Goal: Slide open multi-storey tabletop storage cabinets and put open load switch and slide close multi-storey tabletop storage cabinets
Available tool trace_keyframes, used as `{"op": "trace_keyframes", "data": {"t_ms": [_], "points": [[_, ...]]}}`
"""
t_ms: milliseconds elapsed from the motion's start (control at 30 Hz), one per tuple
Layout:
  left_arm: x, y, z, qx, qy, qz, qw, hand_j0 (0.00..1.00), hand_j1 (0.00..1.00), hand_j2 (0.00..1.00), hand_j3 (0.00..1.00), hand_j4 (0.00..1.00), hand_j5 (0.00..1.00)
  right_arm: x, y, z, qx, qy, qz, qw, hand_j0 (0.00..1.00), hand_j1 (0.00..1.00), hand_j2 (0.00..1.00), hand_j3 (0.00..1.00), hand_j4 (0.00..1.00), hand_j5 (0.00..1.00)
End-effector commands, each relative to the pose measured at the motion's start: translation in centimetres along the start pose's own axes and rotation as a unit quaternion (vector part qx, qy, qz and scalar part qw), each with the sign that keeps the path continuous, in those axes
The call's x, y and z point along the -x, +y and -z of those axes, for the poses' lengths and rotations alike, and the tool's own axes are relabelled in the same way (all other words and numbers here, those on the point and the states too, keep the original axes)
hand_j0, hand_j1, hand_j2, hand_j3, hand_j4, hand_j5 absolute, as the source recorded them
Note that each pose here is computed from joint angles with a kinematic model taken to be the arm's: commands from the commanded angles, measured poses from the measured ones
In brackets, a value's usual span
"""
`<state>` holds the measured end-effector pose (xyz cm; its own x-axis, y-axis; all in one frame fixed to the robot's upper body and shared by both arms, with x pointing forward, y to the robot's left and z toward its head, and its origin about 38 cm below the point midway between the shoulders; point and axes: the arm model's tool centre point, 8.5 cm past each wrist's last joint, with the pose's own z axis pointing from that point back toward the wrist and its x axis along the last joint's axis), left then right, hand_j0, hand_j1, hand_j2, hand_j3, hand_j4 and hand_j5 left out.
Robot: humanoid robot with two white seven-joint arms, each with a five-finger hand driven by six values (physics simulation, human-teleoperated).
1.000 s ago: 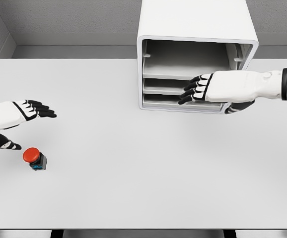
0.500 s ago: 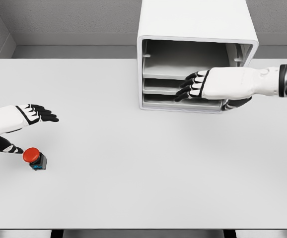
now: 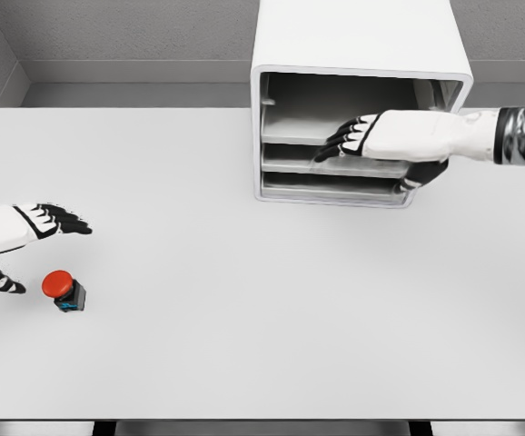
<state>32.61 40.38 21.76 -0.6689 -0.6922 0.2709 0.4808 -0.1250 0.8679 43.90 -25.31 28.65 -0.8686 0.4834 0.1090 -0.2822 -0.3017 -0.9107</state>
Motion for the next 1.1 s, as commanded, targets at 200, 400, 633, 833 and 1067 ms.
{"op": "trace_keyframes", "data": {"t_ms": [200, 400, 633, 833, 1067], "points": [[0.1, -1.3, -0.2, 0.003, 0.002, -0.021, 0.9998, 1.00, 1.00, 1.00, 1.00, 1.00, 1.00, 1.7, 0.1, 0.5, 0.012, 0.050, 0.072, 0.9961, 1.00, 1.00, 1.00, 1.00, 1.00, 1.00], [-1.7, -2.6, 0.8, 0.004, -0.027, -0.031, 0.9991, 1.00, 1.00, 1.00, 1.00, 1.00, 1.00, 2.5, 0.6, 1.1, 0.010, 0.069, 0.095, 0.9931, 1.00, 1.00, 1.00, 1.00, 1.00, 1.00], [-1.3, -2.9, 1.0, -0.015, -0.023, -0.043, 0.9987, 1.00, 1.00, 1.00, 1.00, 1.00, 1.00, 3.5, 0.9, 1.7, 0.011, 0.077, 0.110, 0.9909, 1.00, 1.00, 1.00, 1.00, 1.00, 1.00], [-0.7, -4.7, 1.7, -0.022, -0.016, -0.063, 0.9977, 1.00, 1.00, 1.00, 1.00, 1.00, 1.00, 3.4, 1.3, 2.3, 0.001, 0.076, 0.111, 0.9909, 1.00, 1.00, 1.00, 1.00, 1.00, 1.00], [0.4, -5.8, 2.1, -0.003, 0.010, -0.029, 0.9995, 1.00, 1.00, 1.00, 1.00, 1.00, 1.00, 2.9, 1.9, 2.8, -0.011, 0.066, 0.104, 0.9923, 1.00, 1.00, 1.00, 1.00, 1.00, 1.00]]}}
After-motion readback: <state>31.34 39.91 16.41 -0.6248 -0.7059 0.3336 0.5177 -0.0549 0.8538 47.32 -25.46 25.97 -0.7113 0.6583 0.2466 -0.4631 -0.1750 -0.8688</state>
